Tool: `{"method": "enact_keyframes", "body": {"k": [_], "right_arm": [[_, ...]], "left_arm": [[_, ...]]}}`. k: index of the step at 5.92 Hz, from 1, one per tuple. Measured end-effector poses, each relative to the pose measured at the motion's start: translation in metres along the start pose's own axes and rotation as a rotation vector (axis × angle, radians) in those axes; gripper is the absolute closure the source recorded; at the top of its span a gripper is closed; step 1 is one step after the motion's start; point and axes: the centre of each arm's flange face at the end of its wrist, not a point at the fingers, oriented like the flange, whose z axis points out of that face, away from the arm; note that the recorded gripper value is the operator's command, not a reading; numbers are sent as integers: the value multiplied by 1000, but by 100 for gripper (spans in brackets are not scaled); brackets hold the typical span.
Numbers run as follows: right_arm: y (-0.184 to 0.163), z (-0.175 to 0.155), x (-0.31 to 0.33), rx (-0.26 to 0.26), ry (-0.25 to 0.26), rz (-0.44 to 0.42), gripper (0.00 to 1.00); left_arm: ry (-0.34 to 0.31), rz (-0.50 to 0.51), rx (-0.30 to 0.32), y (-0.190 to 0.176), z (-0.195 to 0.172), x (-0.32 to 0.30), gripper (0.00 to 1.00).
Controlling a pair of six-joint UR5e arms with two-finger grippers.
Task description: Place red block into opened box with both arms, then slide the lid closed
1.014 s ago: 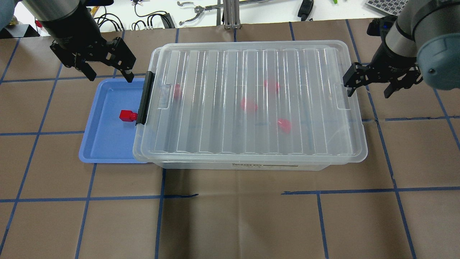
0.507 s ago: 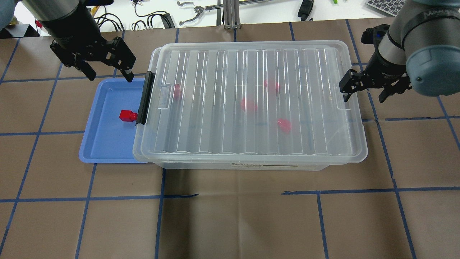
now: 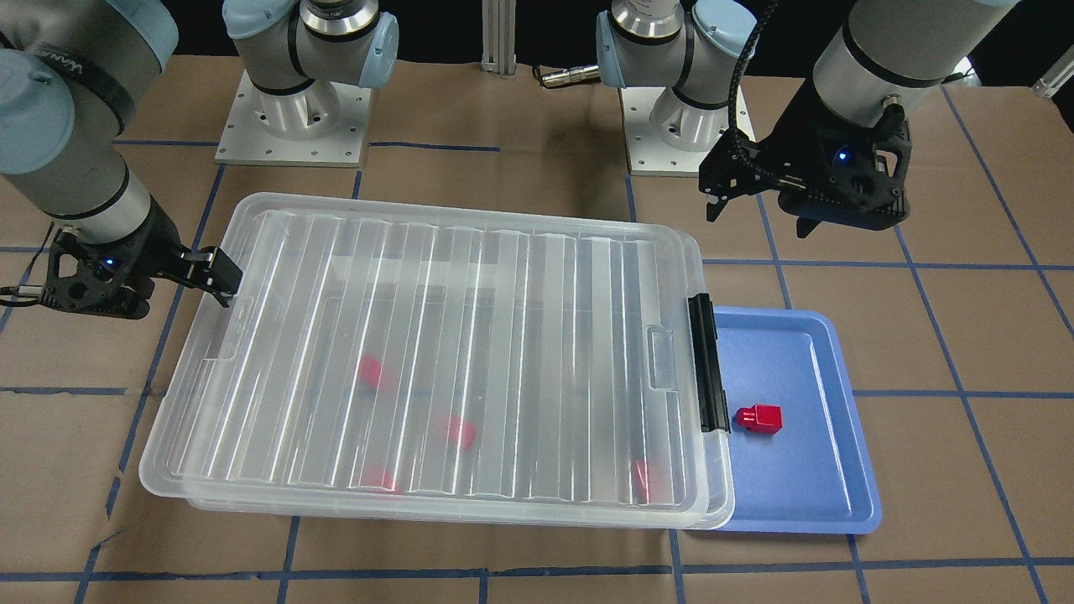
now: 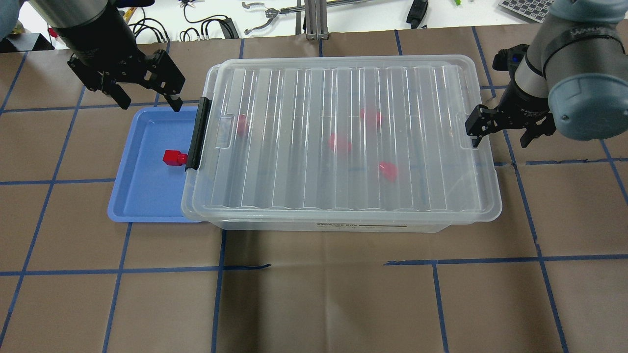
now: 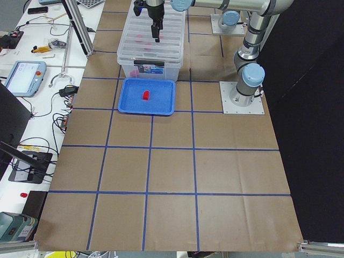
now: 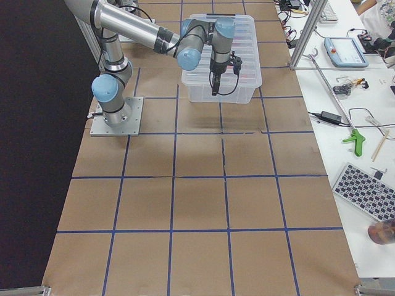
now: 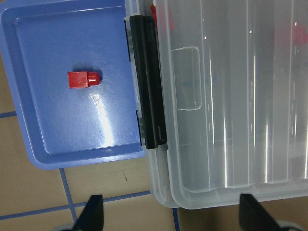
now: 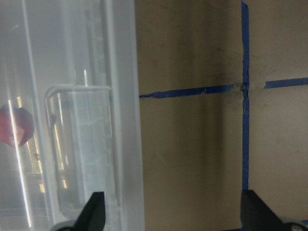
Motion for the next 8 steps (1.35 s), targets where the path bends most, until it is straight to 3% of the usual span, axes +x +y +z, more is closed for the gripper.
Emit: {"method": "enact_keyframes", "body": {"k": [3,8], "right_arm": [[-5,2,21,22,28,-40,0],[-8,6,83,17,27,-85,0]], "left_arm": [[0,0,0,0,0,0,1],[0,0,0,0,0,0,1]]}}
